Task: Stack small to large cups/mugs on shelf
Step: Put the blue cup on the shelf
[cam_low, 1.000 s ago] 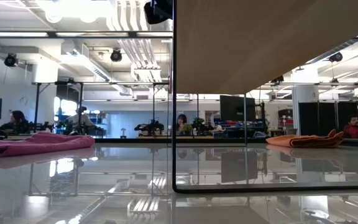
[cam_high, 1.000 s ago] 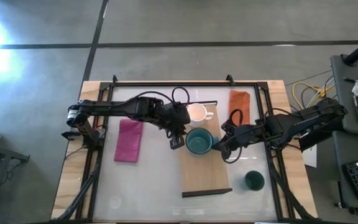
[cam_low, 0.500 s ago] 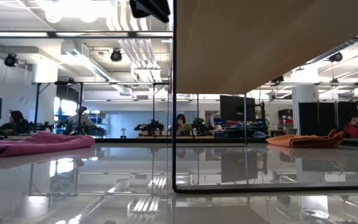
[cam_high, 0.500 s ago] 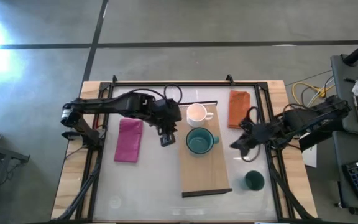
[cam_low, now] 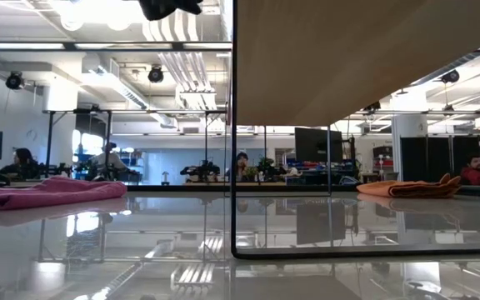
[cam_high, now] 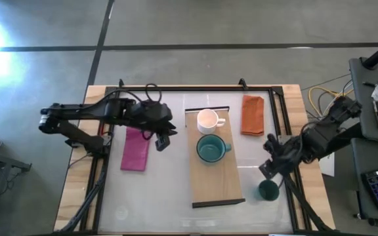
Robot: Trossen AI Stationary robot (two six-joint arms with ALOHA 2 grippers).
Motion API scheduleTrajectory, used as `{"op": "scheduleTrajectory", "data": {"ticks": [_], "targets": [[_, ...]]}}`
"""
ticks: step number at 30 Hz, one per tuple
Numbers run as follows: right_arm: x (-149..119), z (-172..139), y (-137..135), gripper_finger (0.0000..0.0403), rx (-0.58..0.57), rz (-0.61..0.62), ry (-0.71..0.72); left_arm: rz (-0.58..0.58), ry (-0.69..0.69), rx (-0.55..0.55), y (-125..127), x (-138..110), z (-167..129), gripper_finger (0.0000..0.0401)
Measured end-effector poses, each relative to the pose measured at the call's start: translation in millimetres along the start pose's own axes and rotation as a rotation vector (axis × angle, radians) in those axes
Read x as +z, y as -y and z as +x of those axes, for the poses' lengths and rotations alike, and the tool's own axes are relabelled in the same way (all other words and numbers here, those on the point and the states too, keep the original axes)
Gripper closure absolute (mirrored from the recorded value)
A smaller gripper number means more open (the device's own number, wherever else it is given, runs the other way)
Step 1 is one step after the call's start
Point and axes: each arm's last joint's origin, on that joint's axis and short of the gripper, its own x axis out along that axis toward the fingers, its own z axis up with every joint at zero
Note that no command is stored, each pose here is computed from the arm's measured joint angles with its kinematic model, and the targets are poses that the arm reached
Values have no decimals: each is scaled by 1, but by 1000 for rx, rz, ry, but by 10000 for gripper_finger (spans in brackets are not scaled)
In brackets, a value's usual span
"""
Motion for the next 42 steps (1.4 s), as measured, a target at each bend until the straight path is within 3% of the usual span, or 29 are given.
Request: {"op": "scheduleTrajectory", "data": {"ticks": [6, 13, 16, 26, 42], "targets": [[-21, 4, -15, 300, -61, 20, -42, -40, 65, -22, -7, -19, -1, 315], [-45, 21, -15, 271, -249, 16, -42, -50, 92, -30, -11, -28, -2, 315], [-55, 24, -13, 262, -271, 29, -36, -51, 102, -34, -11, -29, -3, 315], [-70, 35, -15, 255, -295, 85, -13, -52, 87, -46, -11, -31, -1, 315], [-79, 83, -13, 255, -426, 117, 55, -75, 79, -56, -10, -31, 0, 315]]}}
